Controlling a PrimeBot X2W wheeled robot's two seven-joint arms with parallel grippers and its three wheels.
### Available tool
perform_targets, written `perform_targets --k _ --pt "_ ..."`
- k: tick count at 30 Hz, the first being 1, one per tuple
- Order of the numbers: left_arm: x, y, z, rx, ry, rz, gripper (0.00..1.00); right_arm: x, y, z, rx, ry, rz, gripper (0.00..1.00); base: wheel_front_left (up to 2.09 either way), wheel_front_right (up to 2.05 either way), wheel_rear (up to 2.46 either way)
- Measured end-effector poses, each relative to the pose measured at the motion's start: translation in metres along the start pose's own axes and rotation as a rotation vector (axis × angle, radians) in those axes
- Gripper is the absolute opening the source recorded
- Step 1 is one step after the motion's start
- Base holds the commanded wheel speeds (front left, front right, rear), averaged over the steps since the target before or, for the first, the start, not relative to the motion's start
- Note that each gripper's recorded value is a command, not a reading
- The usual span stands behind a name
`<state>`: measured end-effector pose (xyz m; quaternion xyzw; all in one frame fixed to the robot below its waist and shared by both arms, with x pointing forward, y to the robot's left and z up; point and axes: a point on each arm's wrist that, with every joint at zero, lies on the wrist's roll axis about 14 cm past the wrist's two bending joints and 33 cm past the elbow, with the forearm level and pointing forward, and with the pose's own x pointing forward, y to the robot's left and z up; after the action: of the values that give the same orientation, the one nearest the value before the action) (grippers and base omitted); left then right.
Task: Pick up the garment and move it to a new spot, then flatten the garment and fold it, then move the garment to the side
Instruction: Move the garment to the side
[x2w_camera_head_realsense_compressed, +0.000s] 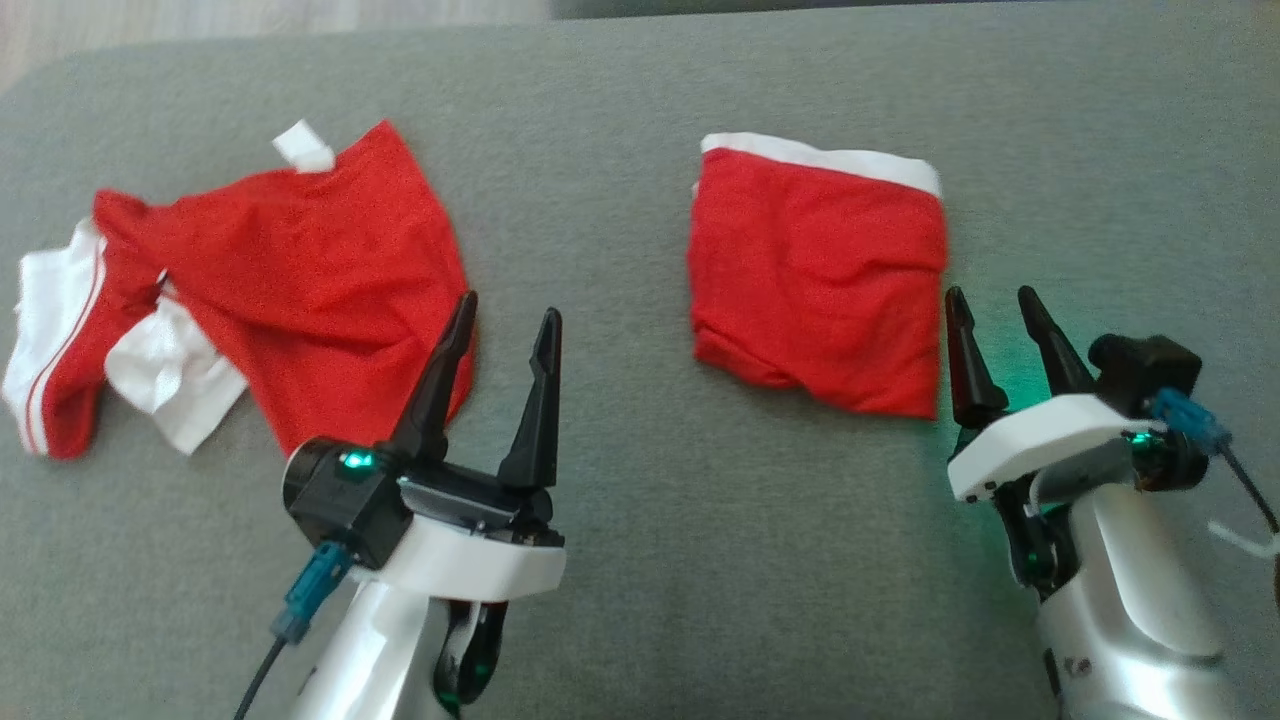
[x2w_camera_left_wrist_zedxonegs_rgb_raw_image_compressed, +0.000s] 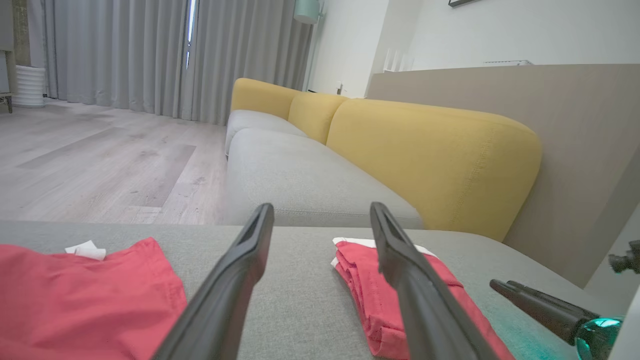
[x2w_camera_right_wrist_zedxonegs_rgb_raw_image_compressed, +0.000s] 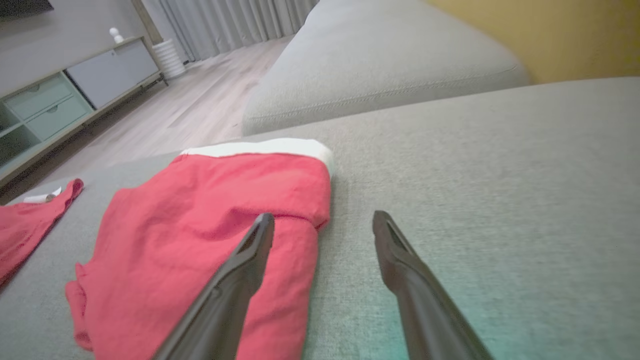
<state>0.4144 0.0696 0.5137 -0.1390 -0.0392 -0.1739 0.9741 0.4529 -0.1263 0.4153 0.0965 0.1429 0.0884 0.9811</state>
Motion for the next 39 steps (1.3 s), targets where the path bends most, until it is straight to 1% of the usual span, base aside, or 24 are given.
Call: perform_targets --k 6,10,14,15,16,21,27,32,34,36,39 --pt "-0.005 0.014 -0.004 0.002 0.016 0.046 1.0 0.028 0.011 -0.025 0.012 0.116 0.028 1.0 0.0 0.0 0.0" --pt "-0.007 0.028 -0.007 0.0 0.024 0.088 1.0 0.047 0.023 -0.039 0.046 0.187 0.052 1.0 0.0 0.0 0.0" --pt "-0.007 0.031 -0.009 0.001 0.03 0.098 1.0 0.056 0.028 -0.041 0.04 0.205 0.071 0.99 0.0 0.0 0.0" --pt "-0.007 0.031 -0.01 0.0 0.033 0.099 1.0 0.059 0.03 -0.041 0.033 0.211 0.077 0.1 0.0 0.0 0.0" --pt "-0.007 0.031 -0.011 0.0 0.035 0.098 1.0 0.061 0.03 -0.041 0.023 0.214 0.081 0.0 0.0 0.0 0.0" --pt "-0.001 0.024 -0.012 0.001 0.034 0.069 1.0 0.061 0.029 -0.039 -0.096 0.196 0.099 0.0 0.0 0.0 0.0" --pt "0.013 0.004 -0.009 -0.004 0.017 -0.002 1.0 0.049 0.009 -0.03 -0.215 0.161 0.073 0.0 0.0 0.0 0.0" --pt "0.022 -0.026 -0.011 -0.024 0.016 -0.091 1.0 0.032 -0.021 -0.018 -0.339 0.156 0.039 0.0 0.0 0.0 0.0" --pt "0.025 -0.043 -0.013 -0.031 0.019 -0.142 1.0 0.025 -0.036 -0.01 -0.394 0.153 0.021 0.0 0.0 0.0 0.0" --pt "0.031 -0.06 -0.011 -0.036 0.01 -0.197 1.0 0.017 -0.055 0.0 -0.454 0.153 -0.001 0.0 0.0 0.0 0.0" --pt "0.04 -0.085 -0.007 -0.042 -0.006 -0.279 1.0 0.001 -0.088 0.008 -0.546 0.19 -0.043 0.0 0.0 0.0 0.0"
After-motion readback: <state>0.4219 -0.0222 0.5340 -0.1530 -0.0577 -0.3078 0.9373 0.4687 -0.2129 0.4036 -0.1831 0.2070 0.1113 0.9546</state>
